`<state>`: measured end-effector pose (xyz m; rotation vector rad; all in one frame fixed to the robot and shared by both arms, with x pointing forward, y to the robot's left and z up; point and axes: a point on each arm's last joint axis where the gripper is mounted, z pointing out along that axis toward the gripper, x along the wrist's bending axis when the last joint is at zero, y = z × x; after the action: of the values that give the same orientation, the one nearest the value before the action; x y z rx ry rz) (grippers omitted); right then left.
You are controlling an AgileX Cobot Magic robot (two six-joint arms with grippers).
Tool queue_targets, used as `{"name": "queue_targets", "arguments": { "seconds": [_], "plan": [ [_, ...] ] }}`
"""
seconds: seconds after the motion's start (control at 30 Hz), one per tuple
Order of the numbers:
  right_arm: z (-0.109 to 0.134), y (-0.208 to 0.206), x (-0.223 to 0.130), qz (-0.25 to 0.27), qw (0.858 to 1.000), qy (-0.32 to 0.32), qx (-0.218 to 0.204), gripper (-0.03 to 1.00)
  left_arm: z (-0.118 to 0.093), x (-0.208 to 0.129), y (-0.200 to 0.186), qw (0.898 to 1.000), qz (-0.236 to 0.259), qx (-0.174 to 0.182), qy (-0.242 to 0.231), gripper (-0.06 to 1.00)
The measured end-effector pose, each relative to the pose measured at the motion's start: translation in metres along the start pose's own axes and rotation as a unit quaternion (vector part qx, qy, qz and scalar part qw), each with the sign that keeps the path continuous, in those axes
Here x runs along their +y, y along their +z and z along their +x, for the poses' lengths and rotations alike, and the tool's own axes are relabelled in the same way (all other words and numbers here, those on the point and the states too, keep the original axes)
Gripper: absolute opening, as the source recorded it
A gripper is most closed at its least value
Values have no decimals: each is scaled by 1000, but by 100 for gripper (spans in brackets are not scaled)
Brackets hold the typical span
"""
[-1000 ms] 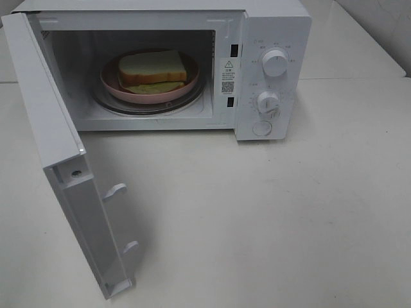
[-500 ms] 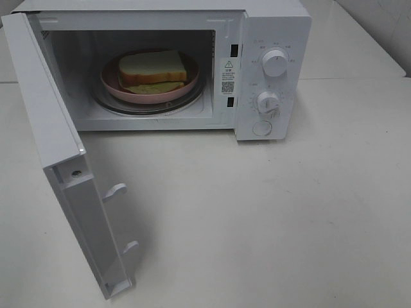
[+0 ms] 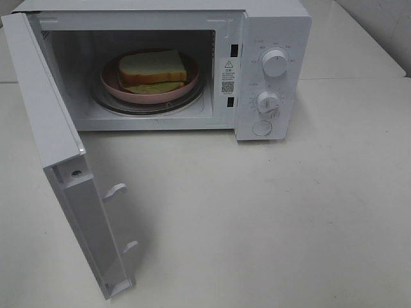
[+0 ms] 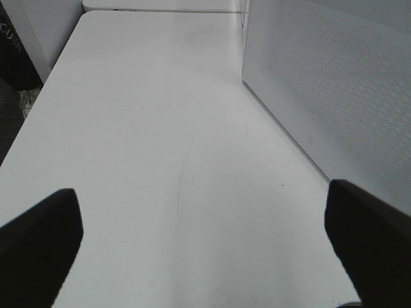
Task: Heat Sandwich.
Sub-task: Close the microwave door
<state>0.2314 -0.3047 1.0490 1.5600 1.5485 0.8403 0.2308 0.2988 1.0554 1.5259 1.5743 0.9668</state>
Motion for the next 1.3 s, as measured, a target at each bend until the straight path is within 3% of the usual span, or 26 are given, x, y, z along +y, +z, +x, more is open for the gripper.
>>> {"name": "queue_targets", "arguments": {
  "seconds": [0.23, 0.4, 0.53, 0.63, 0.67, 0.7, 0.8, 0.83, 0.97, 1.07, 1.3],
  "plan": [
    [0, 0, 0, 0, 1000, 0, 0, 75, 0, 6, -5, 1000, -11, 0, 0, 97],
    [0, 0, 0, 0, 1000, 0, 0, 75, 0, 18, 2, 1000, 11, 0, 0, 96],
    [0, 0, 0, 0, 1000, 0, 0, 75, 0, 25, 14, 999, 44, -2, -3, 85],
    [0, 0, 0, 0, 1000, 0, 0, 75, -1, 33, 23, 999, 42, -10, -9, 67],
    [0, 0, 0, 0, 1000, 0, 0, 75, -1, 38, 28, 999, 34, -11, -11, 55],
    [0, 0, 0, 0, 1000, 0, 0, 75, -1, 38, 28, 999, 34, -11, -11, 55],
    [0, 0, 0, 0, 1000, 0, 0, 75, 0, 46, 36, 1000, 21, -10, -12, 38],
    [0, 0, 0, 0, 1000, 0, 0, 75, 0, 46, 36, 1000, 21, -10, -12, 38],
    [0, 0, 0, 0, 1000, 0, 0, 75, 1, 60, 55, 1000, 11, -7, -14, 5],
    [0, 0, 0, 0, 1000, 0, 0, 75, 1, 65, 63, 1000, 9, -7, -15, 0],
    [0, 0, 0, 0, 1000, 0, 0, 75, 3, 79, 90, 1000, -24, -2, -17, 0]
  ]
}}
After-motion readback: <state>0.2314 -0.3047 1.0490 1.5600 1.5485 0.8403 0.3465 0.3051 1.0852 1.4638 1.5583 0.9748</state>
